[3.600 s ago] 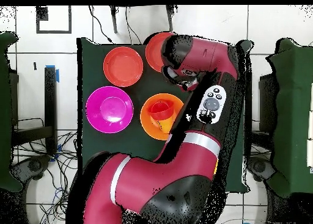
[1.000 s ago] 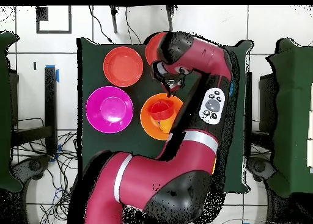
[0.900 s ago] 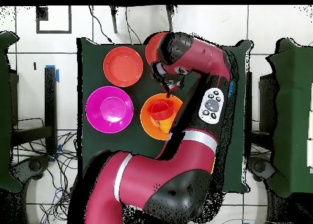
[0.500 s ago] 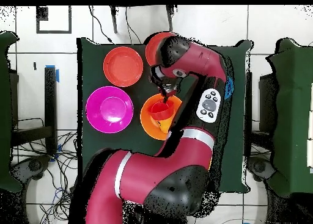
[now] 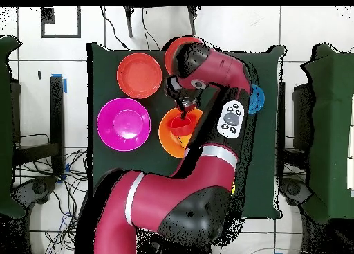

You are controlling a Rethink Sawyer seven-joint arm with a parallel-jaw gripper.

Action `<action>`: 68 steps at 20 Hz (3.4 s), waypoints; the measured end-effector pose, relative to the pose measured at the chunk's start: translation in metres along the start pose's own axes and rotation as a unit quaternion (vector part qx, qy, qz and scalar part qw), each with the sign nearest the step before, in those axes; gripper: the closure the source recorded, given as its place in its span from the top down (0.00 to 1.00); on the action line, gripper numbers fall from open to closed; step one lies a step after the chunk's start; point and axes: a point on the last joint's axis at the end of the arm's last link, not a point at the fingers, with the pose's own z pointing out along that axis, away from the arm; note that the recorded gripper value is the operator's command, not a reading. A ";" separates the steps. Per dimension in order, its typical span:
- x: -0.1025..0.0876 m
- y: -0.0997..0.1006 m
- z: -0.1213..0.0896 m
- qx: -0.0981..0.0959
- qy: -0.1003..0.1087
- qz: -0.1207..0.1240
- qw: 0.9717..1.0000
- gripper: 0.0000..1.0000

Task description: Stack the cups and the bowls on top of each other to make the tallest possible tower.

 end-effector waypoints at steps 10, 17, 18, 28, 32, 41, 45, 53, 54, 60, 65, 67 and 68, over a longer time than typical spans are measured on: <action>-0.010 -0.001 0.035 0.030 -0.003 0.003 1.000 1.00; -0.016 -0.012 0.044 0.060 -0.005 0.013 0.998 1.00; -0.016 -0.013 0.044 0.062 -0.006 0.015 0.998 1.00; -0.024 -0.029 0.053 0.105 -0.005 0.032 0.994 0.00; -0.029 -0.036 0.066 0.130 -0.006 0.038 0.991 0.00; -0.033 -0.041 0.077 0.173 -0.001 0.044 0.984 0.00; -0.032 -0.039 0.075 0.177 0.000 0.042 0.983 0.00; -0.029 -0.037 0.043 0.157 -0.013 0.041 0.987 0.00; -0.029 -0.037 0.038 0.154 -0.015 0.041 0.987 0.00; -0.026 -0.036 -0.027 0.105 -0.041 0.038 0.993 0.00; -0.025 -0.034 -0.068 0.063 -0.066 0.033 0.995 0.00; -0.027 -0.036 -0.085 0.043 -0.077 0.032 0.996 0.00; -0.029 -0.037 -0.091 0.035 -0.081 0.032 0.996 0.00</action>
